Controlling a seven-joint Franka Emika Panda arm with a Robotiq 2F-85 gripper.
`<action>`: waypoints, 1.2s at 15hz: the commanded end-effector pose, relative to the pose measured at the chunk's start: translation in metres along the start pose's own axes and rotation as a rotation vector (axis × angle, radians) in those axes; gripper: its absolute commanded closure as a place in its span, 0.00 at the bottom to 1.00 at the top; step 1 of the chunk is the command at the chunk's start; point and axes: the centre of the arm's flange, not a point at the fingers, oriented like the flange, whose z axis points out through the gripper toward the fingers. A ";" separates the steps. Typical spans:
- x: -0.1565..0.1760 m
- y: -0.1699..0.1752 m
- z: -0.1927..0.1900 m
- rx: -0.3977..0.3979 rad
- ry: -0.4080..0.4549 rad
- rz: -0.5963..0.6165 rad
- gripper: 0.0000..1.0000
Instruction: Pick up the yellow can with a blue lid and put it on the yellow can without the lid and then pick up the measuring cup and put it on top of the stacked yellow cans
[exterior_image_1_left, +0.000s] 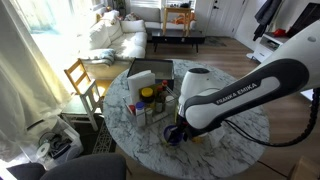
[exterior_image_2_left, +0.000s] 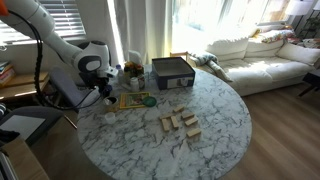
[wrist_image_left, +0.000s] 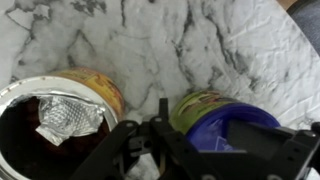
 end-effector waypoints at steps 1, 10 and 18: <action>-0.007 0.004 0.001 -0.045 -0.033 -0.023 0.10; -0.013 -0.009 -0.031 -0.060 -0.020 -0.070 0.00; -0.013 -0.036 -0.040 -0.043 0.018 -0.119 0.00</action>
